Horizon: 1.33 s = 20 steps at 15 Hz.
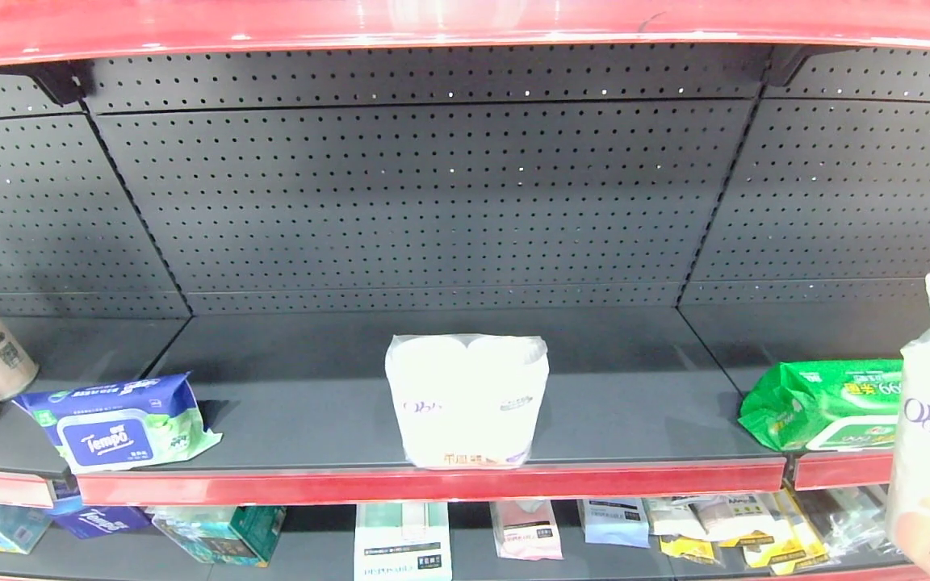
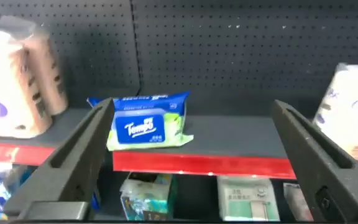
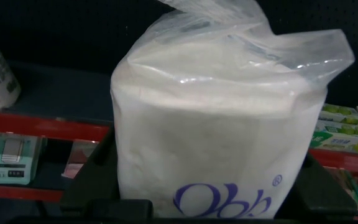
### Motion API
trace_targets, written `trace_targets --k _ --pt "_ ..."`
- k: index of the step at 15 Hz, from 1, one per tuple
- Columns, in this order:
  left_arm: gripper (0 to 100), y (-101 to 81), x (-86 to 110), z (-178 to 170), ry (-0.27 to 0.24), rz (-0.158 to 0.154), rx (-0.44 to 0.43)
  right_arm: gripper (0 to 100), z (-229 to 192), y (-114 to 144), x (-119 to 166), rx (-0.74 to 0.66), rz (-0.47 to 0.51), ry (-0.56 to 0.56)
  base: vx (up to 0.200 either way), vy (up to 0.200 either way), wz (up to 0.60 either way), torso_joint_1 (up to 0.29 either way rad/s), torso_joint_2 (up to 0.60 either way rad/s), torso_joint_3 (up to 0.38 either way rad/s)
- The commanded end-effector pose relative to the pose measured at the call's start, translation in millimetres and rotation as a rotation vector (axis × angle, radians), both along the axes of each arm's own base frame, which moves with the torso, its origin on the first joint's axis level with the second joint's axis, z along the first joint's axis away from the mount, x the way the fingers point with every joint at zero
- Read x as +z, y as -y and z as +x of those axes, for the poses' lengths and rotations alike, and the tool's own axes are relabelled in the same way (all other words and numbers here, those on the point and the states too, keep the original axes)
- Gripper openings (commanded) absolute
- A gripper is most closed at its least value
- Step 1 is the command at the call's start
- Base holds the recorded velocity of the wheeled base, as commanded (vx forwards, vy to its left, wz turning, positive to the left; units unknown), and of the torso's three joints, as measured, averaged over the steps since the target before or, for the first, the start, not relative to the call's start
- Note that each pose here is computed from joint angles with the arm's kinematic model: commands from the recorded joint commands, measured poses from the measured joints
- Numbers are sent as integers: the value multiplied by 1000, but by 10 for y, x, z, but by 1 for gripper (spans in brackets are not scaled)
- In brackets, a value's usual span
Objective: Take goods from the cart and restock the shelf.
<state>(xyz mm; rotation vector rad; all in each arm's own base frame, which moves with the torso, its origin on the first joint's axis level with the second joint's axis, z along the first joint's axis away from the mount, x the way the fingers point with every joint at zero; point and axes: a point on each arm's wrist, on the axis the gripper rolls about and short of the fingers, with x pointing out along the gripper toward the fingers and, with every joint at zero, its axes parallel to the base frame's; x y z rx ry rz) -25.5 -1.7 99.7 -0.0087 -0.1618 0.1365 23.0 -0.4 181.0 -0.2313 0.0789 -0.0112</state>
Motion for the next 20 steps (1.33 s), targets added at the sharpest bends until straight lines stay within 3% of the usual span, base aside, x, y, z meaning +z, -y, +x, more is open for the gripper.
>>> trace_targets --k 1,3,5,14,15,17,20 --pt "100 -15 28 -39 -37 -22 83 0 17 -3 51 6 -15 7 0 0 0 0 0 0" --pt "100 -25 50 -78 -92 -28 154 0 47 -7 100 9 -17 7 0 0 0 0 0 0" --pt "100 -35 9 -80 -97 -34 209 0 55 -7 123 3 -15 8 0 0 0 0 0 0" --pt "100 -36 -64 -47 -114 -34 195 0 65 -7 114 -2 -11 2 0 0 467 2 0 0" --pt "100 -33 -87 -30 -107 -32 175 0 73 -8 119 -2 -12 1 0 0 0 0 0 0" --pt "100 -11 -129 20 -50 -7 53 0 127 -14 118 -2 -14 -19 0 0 0 0 0 0" --pt "100 8 -146 24 -69 8 -30 0 312 -43 104 17 16 -84 0 0 0 0 0 0"
